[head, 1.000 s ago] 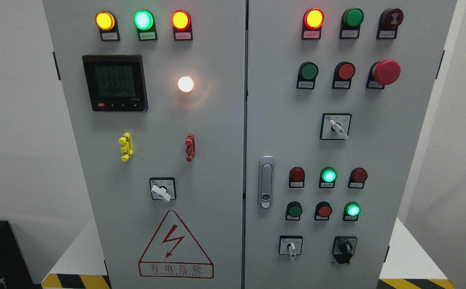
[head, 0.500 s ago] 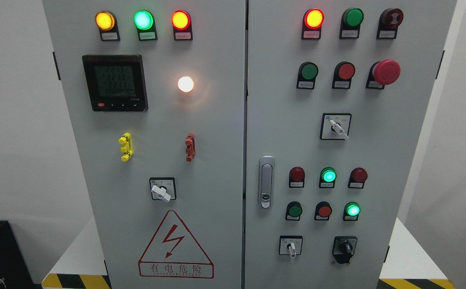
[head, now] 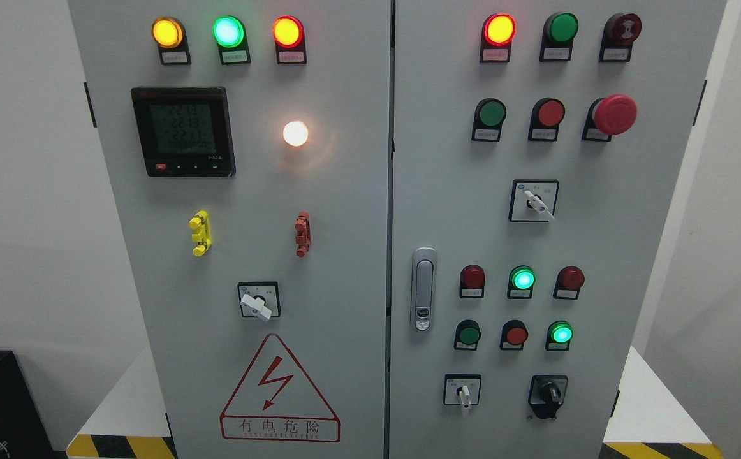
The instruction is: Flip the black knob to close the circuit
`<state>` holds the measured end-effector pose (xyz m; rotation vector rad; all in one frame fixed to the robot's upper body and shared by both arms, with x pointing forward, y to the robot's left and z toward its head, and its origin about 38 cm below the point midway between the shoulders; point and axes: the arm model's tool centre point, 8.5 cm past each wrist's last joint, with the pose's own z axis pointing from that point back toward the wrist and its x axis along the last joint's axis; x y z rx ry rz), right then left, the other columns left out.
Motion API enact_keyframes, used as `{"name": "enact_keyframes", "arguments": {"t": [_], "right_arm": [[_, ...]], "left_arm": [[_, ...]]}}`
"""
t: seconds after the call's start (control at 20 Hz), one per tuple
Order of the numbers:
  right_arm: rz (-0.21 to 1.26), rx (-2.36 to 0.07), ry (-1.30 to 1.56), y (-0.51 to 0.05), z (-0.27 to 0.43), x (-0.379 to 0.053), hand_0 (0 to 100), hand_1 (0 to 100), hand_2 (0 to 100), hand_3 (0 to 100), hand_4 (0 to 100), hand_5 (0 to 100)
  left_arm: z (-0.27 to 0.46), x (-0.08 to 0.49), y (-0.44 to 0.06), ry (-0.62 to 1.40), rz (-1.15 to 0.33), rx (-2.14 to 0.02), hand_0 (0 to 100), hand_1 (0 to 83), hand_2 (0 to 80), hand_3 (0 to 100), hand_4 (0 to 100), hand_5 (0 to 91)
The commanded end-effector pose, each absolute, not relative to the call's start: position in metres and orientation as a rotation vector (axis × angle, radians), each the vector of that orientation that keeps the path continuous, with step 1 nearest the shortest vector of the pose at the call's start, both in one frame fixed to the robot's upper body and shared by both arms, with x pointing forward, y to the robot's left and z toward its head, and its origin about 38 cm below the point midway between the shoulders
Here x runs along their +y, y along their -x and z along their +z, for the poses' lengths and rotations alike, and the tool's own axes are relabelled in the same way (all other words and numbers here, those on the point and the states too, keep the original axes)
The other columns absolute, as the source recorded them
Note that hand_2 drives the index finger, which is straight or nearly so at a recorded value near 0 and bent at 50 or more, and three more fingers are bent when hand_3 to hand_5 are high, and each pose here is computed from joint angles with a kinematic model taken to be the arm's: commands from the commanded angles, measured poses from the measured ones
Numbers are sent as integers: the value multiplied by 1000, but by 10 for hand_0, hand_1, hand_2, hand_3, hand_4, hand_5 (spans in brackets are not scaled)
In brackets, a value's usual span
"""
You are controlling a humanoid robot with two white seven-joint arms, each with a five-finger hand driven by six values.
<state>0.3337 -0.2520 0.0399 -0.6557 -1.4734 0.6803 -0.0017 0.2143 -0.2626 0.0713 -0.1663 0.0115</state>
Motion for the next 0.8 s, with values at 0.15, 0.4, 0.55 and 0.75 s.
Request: {"name": "enact_keyframes", "arguments": {"t": [0.15, 0.4, 0.55, 0.75], "right_arm": [[730, -1481, 975, -352, 118, -257, 0, 71, 775, 927, 730, 725], [708, -1465, 1059, -368, 139, -260, 0, 77, 778, 934, 738, 731], [702, -1417, 1125, -373, 146, -263, 0, 79, 780, 934, 739, 733], [695, -1411, 1153, -374, 153, -260, 0, 94, 780, 935, 740, 733]], "left_arm": [[-262, 214, 9, -67, -32, -146, 0, 0, 0, 0, 0, 0], [-262, 214, 9, -67, -32, -146, 0, 0, 0, 0, 0, 0], [-262, 214, 9, -67, -32, -146, 0, 0, 0, 0, 0, 0], [-262, 214, 9, -67, -32, -146, 0, 0, 0, 0, 0, 0]]}}
